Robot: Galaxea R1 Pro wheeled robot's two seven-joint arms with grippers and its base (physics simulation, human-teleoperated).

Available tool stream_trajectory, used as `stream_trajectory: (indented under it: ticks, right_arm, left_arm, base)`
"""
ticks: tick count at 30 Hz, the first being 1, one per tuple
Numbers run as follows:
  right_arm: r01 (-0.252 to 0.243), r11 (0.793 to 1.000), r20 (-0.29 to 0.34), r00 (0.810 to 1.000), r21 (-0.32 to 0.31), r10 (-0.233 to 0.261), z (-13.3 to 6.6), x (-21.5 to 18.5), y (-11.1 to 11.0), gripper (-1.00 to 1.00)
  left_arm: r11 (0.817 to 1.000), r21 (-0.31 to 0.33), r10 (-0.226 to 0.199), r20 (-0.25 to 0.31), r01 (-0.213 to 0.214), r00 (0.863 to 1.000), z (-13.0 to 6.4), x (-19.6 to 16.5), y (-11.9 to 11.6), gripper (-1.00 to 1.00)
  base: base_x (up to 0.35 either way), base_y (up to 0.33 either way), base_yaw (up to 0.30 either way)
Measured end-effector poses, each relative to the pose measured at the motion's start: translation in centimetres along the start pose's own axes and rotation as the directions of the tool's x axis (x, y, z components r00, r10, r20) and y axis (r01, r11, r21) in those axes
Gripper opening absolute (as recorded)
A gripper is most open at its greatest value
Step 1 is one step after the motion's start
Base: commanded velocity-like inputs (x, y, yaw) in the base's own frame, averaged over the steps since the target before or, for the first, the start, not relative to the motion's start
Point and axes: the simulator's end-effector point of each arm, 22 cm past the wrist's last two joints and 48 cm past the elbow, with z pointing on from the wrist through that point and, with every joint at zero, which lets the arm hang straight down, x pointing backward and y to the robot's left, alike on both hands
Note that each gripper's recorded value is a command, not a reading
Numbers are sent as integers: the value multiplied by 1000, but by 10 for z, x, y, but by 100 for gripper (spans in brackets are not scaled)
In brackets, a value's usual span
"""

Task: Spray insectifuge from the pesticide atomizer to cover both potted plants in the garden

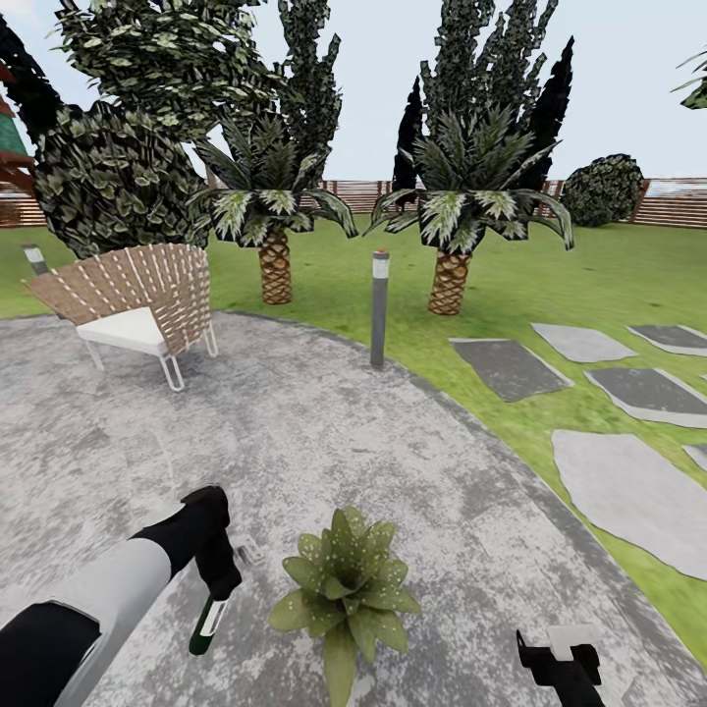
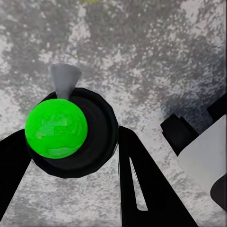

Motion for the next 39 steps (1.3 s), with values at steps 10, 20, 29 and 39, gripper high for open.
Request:
stream_trajectory:
  ticks: [10,20,29,39]
  right_arm:
    - [-1,1000,0,1000,0,1,0,0,0,100]
    - [-1,1000,0,1000,3,1,0,0,-1,100]
    - [4,1000,0,1000,4,-4,0,0,-5,100]
    - [5,1000,-2,1000,2,-5,0,1,-4,100]
  left_arm:
    - [1000,15,-9,-42,10,999,30,27,-12,-100]
    - [1000,11,-10,-30,10,999,31,21,-14,-100]
    - [1000,14,-18,-31,18,999,31,24,-13,-100]
    - [987,126,-108,61,99,992,59,67,-11,-100]
  base:
    - [0,0,57]
    - [-94,-193,169]
    - [-5,-170,2]
    - [0,-1,0]
